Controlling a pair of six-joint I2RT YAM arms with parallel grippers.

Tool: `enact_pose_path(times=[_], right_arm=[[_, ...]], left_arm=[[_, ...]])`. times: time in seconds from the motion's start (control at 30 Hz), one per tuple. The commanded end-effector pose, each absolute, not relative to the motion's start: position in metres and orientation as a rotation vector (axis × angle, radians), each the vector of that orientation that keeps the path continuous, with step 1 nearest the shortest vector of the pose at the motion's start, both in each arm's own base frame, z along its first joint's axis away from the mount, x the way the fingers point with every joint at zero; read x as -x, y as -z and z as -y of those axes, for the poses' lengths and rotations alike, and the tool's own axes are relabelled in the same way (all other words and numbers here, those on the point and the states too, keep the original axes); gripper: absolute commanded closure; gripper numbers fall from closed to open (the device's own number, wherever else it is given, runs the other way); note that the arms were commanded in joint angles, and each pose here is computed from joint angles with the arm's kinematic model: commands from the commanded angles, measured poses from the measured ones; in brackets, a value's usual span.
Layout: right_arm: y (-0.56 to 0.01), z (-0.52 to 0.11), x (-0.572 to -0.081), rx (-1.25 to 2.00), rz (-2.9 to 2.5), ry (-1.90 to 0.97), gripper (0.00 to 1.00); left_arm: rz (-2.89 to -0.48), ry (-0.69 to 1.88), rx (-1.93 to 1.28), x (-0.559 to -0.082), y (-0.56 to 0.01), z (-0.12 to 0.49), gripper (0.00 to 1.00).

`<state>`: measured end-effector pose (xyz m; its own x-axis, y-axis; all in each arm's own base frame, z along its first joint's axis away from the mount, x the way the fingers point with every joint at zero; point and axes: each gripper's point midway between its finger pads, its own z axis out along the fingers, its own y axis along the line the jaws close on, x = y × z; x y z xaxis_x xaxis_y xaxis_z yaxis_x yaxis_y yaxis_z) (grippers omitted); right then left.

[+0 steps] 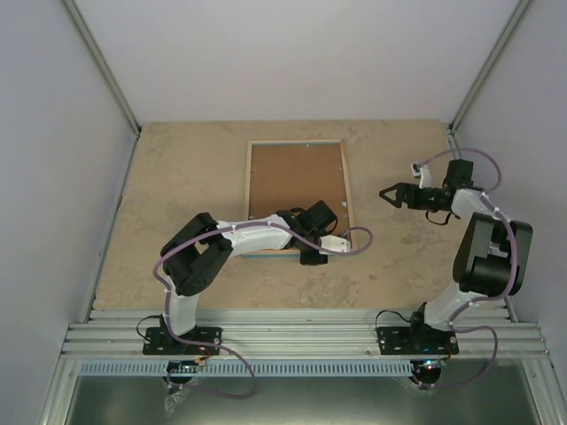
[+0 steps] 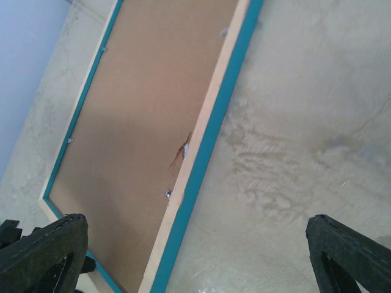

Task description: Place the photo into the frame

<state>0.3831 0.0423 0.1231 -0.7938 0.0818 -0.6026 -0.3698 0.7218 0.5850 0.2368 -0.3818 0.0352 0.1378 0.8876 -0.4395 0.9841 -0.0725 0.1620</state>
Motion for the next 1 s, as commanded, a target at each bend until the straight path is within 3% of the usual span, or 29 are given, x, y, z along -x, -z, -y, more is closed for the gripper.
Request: enact_pose_path(times=[0.0, 0.3, 0.33, 0.43, 0.57, 0.8, 0.97], right_arm=[[-0.102, -0.048, -0.377, 0.073, -2.367, -1.105, 0.02], [-0.081, -0.049, -0.378, -0.072, -2.419, -1.185, 0.02], [-0.080, -0.050, -0.378, -0.083, -2.422, -1.198, 0.02], [-0.078, -0.051, -0.378, -0.091, -2.423, -1.219, 0.03], [-0.077, -0.051, -0.377, -0.090, -2.421, -1.222, 0.03], [-0.073, -0.056, -0.374, -0.093, -2.422, -1.254, 0.04], [-0.070, -0.074, -0.371, -0.087, -2.421, -1.384, 0.05]], left_arm=[[-1.789, 0.285, -2.000, -0.239, -0.028, 0.384, 0.62], [-1.855, 0.258, -1.958, -0.243, -0.023, 0.382, 0.81], [-1.868, 0.243, -1.947, -0.246, -0.021, 0.381, 0.80], [-1.920, 0.161, -1.939, -0.253, -0.008, 0.374, 0.61], [-1.943, 0.123, -1.955, -0.252, 0.005, 0.367, 0.62], [-1.891, 0.185, -1.858, -0.259, -0.028, 0.383, 0.89], [-1.801, 0.253, -1.739, -0.267, -0.079, 0.401, 0.96]])
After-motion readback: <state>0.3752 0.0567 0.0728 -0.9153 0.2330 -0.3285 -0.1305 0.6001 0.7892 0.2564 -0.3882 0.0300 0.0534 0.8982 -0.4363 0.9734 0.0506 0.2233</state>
